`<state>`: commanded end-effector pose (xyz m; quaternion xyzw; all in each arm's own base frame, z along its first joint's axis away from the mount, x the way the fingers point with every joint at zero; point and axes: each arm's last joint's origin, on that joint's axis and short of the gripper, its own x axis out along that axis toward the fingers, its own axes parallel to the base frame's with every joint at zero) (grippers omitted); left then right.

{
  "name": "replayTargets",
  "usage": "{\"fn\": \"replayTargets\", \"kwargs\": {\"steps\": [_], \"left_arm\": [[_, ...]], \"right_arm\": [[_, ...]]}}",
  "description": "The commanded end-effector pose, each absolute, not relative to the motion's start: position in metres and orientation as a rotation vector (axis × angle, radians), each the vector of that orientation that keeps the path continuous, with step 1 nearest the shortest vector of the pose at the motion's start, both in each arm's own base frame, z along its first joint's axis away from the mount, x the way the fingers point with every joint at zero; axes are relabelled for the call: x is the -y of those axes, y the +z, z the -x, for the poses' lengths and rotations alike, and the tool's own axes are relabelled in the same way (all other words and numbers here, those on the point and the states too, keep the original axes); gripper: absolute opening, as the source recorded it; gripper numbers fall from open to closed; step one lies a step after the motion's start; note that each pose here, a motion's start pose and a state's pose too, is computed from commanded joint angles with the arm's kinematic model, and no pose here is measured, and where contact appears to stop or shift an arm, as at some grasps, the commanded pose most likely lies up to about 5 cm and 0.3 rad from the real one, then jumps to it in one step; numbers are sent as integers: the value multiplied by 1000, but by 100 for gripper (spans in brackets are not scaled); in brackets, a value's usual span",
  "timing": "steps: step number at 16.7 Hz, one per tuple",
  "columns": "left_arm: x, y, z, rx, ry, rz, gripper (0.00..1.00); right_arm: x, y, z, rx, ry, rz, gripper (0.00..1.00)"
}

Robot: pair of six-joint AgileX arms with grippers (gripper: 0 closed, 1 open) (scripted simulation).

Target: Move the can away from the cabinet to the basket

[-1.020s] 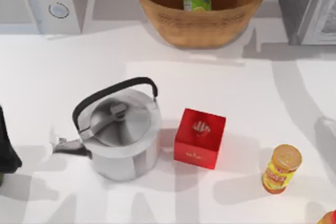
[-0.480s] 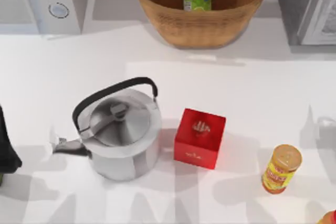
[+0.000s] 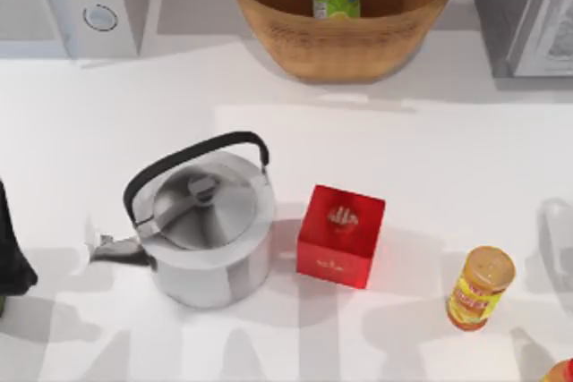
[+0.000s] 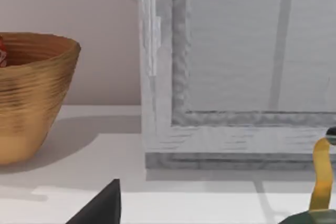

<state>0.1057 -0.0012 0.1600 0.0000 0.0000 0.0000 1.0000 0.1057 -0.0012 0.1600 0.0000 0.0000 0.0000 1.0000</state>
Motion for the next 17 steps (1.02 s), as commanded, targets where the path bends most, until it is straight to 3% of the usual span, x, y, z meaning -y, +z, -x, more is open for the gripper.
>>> {"fn": "replayTargets", "kwargs": {"steps": [9,17], "left_arm": [[1,160,-106,0,0,0,100],[1,160,-106,0,0,0,100]], "right_arm": [[8,193,-112,91,38,13,100],[73,253,-158,252,90,174,100]]}}
